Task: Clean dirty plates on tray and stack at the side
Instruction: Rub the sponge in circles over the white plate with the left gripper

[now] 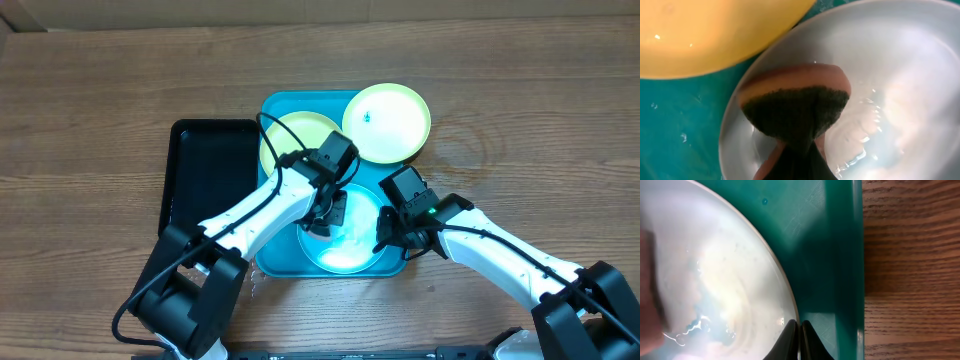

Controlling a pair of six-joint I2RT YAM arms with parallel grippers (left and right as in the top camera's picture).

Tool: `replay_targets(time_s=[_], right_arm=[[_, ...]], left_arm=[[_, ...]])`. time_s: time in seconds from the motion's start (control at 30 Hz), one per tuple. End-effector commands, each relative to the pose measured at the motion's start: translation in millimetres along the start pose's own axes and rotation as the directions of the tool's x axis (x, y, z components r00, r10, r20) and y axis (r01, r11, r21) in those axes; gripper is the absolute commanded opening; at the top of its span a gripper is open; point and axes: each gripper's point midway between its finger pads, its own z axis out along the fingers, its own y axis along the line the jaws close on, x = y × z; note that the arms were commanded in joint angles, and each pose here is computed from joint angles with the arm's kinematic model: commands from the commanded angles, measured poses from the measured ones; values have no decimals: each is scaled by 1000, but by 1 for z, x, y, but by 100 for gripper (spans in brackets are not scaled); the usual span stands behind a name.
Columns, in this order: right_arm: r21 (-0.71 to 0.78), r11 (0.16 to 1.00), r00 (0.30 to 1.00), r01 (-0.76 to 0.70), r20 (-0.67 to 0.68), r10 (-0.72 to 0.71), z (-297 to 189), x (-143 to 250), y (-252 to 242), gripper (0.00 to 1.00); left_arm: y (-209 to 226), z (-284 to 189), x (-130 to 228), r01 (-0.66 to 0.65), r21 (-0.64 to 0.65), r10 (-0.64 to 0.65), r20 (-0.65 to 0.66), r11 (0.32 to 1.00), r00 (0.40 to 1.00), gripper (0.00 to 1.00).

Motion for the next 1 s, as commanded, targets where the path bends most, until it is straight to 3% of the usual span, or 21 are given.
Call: replay_targets(time_s=[0.0,0.23,0.43,0.6,0.77,0.97], right_arm=[[5,1000,1000,4,4,-4,2,0,0,4],[5,1000,1000,4,4,-4,2,0,0,4],[5,1000,1000,4,4,-4,2,0,0,4],[5,1000,1000,4,4,-4,2,0,0,4],[6,1000,1000,4,4,-4,2,0,0,4],[5,1000,1000,4,4,-4,2,0,0,4]], left_arm=[[6,5,3,-45,-11,45,18,999,999,4],[-2,23,14,-48,67,48,12,997,999,4],[-44,15,21,-60,304,73,-33,951,997,4],[-66,-6,0,-89,401,81,39,912,996,4],[-75,-51,-26,-175,419,112,171,891,979,4],[-40,-57,-29,-148,234,101,200,961,975,4]])
